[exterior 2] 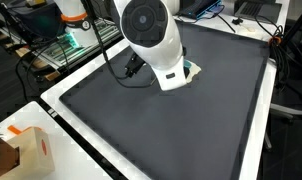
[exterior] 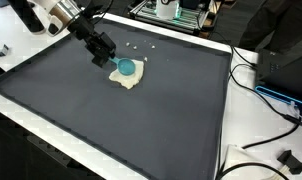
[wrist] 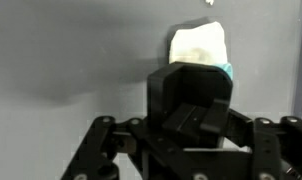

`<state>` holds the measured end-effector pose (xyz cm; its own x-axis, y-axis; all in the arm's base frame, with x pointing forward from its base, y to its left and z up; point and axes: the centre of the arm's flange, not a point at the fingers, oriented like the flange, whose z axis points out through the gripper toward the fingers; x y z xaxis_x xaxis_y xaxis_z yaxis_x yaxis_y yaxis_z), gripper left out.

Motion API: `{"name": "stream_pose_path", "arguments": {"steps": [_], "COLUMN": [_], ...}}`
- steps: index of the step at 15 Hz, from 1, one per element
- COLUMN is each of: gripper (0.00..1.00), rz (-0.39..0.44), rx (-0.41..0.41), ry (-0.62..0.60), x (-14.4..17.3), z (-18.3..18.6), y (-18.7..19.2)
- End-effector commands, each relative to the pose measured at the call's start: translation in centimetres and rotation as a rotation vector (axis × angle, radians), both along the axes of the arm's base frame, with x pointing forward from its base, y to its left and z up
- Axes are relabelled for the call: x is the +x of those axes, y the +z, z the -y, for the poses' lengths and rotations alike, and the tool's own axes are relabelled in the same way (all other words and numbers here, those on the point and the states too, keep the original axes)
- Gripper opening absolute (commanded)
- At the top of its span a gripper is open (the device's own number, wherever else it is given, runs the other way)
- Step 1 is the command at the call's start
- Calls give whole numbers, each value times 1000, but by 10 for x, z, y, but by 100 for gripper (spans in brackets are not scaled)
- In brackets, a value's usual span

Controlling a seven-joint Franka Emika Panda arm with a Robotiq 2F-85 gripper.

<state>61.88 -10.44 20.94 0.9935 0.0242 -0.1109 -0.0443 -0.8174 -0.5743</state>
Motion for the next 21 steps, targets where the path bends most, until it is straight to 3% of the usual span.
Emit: {"name": "stream_pose_path", "arguments": {"steps": [1,6,14,21], "gripper": [19,19,19,19], "rz": [-42,-37,-51,-35], "rx": [-55,-62,-28,-26], "ry": [-41,-67,7,-55], "x": [-7,-15,6,-16], "z": [11,15,-5,17], "y": [-37,-30,-37,-31]}}
